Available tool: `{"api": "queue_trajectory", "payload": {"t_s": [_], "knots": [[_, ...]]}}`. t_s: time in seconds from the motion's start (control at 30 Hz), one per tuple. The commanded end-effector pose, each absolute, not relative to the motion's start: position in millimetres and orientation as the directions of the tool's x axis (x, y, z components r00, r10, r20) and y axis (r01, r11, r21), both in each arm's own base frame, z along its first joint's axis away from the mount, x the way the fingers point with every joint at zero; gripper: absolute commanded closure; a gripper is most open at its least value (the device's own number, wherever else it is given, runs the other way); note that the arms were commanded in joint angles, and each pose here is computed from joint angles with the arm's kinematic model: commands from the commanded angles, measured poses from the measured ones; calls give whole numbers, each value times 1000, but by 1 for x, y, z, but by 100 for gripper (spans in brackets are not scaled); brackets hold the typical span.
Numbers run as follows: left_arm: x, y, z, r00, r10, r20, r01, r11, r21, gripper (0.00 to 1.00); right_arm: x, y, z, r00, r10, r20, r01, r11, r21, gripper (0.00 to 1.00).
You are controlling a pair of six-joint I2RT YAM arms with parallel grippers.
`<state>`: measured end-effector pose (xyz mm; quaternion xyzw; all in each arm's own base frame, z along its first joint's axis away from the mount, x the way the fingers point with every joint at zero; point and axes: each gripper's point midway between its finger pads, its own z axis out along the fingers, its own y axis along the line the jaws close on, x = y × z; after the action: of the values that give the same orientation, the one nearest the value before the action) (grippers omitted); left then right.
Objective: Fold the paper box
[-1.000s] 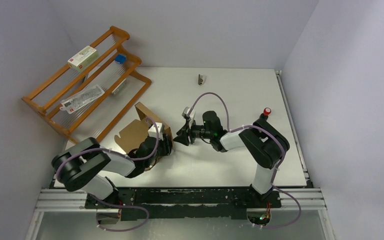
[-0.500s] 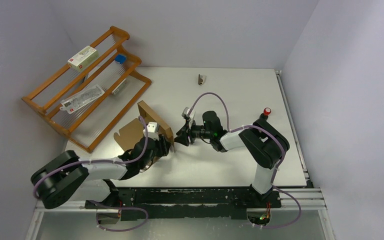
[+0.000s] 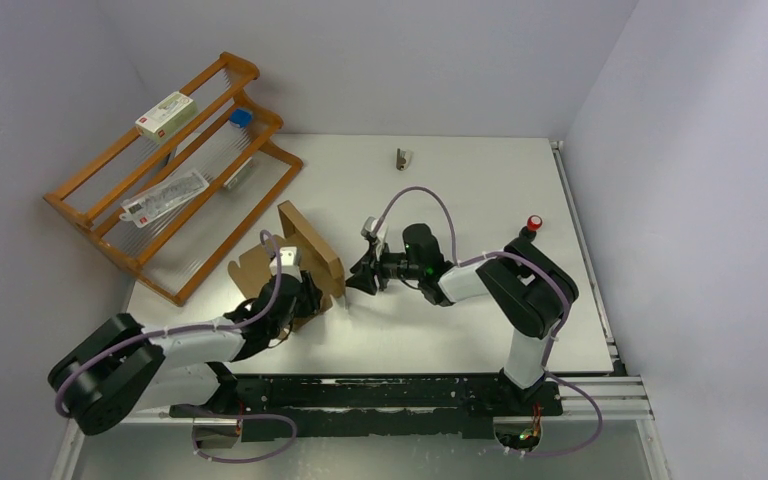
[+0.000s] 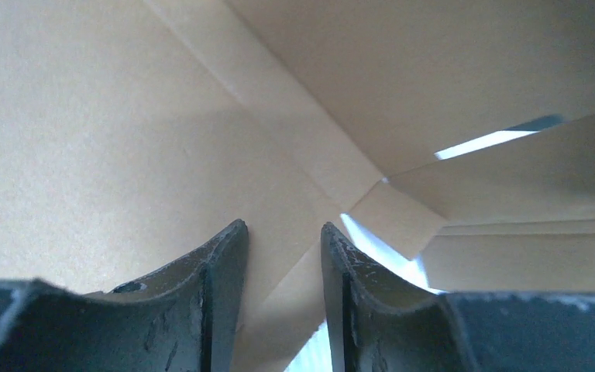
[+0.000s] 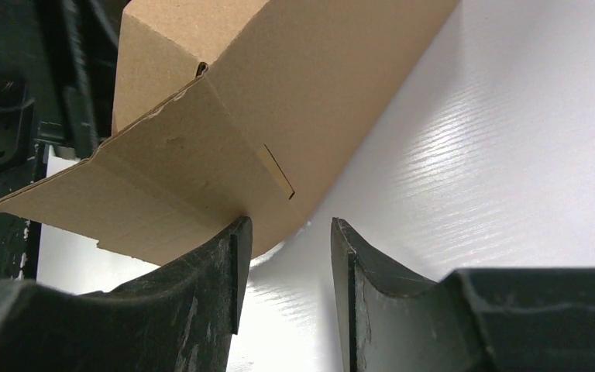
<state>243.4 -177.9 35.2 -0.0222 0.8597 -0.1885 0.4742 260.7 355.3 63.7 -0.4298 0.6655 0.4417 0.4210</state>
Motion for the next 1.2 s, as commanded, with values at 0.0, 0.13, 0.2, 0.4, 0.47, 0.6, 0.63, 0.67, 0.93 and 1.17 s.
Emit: {"api": "queue_trajectory", "payload": {"t_s": [0.0,0.13,0.2,0.4,0.47,0.6,0.63,0.67,0.93,1.17], "knots": [[237,-171,9,-611,-203,-766,97,940,-327,55,254,359,65,-260,-187,-947,-951,221,217,54],[233,-180,-2,-652,-186,-735,114,934,-337,58,250,361,64,-259,-183,-949,-950,224,216,54],[231,-185,-3,-661,-183,-728,134,926,-354,59,250,361,66,-258,-172,-951,-948,233,215,54],[225,-200,4,-679,-200,-706,178,889,-423,60,247,368,68,-240,-133,-961,-945,257,201,53],[223,-201,7,-681,-211,-701,180,880,-440,60,252,367,69,-235,-117,-965,-934,303,191,52],[220,-203,13,-684,-233,-691,182,863,-471,60,257,358,78,-209,-50,-977,-911,372,176,49],[218,-203,13,-686,-238,-687,181,859,-478,60,258,357,80,-198,-42,-979,-906,388,167,48],[217,-204,13,-689,-242,-683,182,855,-486,60,259,356,82,-187,-38,-982,-900,408,156,48],[212,-212,14,-709,-263,-654,188,823,-536,60,264,342,88,-144,-11,-989,-854,506,119,47],[215,-210,17,-703,-269,-659,174,833,-525,61,243,346,91,-166,-2,-986,-895,419,150,47]]}}
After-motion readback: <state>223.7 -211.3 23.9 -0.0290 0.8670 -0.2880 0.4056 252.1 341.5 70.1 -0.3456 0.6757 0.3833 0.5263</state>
